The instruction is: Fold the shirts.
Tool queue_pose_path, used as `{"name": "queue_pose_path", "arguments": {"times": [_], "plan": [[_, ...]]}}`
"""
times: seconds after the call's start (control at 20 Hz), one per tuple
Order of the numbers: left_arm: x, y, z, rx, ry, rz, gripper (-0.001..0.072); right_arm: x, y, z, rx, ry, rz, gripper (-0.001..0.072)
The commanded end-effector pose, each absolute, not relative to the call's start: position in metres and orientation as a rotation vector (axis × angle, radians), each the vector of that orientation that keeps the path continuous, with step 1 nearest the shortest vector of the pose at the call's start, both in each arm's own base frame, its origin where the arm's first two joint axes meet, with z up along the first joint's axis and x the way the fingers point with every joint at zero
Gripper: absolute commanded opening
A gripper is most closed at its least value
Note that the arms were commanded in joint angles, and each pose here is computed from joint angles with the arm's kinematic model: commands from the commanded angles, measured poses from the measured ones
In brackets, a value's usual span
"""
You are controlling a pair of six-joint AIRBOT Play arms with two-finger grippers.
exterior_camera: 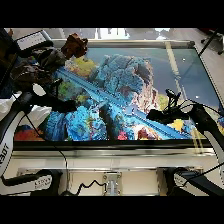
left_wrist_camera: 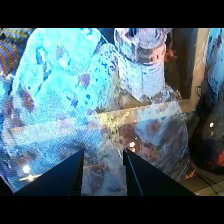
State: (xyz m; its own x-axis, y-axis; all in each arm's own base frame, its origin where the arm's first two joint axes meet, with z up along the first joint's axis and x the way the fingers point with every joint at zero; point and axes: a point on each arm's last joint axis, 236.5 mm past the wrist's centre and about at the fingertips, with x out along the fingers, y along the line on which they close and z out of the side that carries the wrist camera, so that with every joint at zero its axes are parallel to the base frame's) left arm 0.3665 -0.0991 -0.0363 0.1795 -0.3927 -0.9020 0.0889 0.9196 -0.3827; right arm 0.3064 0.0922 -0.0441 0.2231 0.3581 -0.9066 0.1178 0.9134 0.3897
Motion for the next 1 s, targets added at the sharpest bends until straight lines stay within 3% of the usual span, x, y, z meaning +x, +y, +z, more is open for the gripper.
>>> {"name": "queue_pose_path", "arguments": {"times": [0.0,0.15,0.2,0.3,0.35,0.45,0.6,0.7,0.8,0.95], "plan": [[0.371,-0.097,-0.037,-0.261,1.338,-0.338,0.0297,0.306,0.092,-0.046,0.419,1.348,0.170,0.0563],[0.389,-0.074,-0.037,-0.174,1.281,-0.267,0.0245,0.309,0.089,-0.048,0.402,1.338,0.164,0.0563],[0.402,-0.054,-0.030,-0.154,1.247,-0.182,0.0275,0.308,0.084,-0.050,0.371,1.345,0.161,0.0564],[0.430,-0.011,0.002,-0.127,1.161,-0.030,0.0494,0.301,0.076,-0.054,0.321,1.373,0.150,0.0581],[0.440,0.009,0.021,-0.098,1.124,0.016,0.0515,0.301,0.076,-0.054,0.317,1.371,0.150,0.0614],[0.447,0.056,0.060,-0.019,1.088,0.119,0.0516,0.312,0.076,-0.051,0.309,1.321,0.159,0.0615],[0.423,0.140,0.091,0.085,1.124,0.342,0.0544,0.330,0.080,-0.047,0.337,1.249,0.167,0.0617],[0.400,0.174,0.084,-0.011,1.172,0.427,0.0544,0.330,0.089,-0.050,0.366,1.259,0.198,0.0670],[0.383,0.196,0.071,-0.130,1.207,0.463,0.0545,0.330,0.095,-0.056,0.369,1.275,0.227,0.0670],[0.365,0.229,0.052,-0.240,1.245,0.524,0.0608,0.328,0.098,-0.061,0.364,1.289,0.249,0.0670]]}}
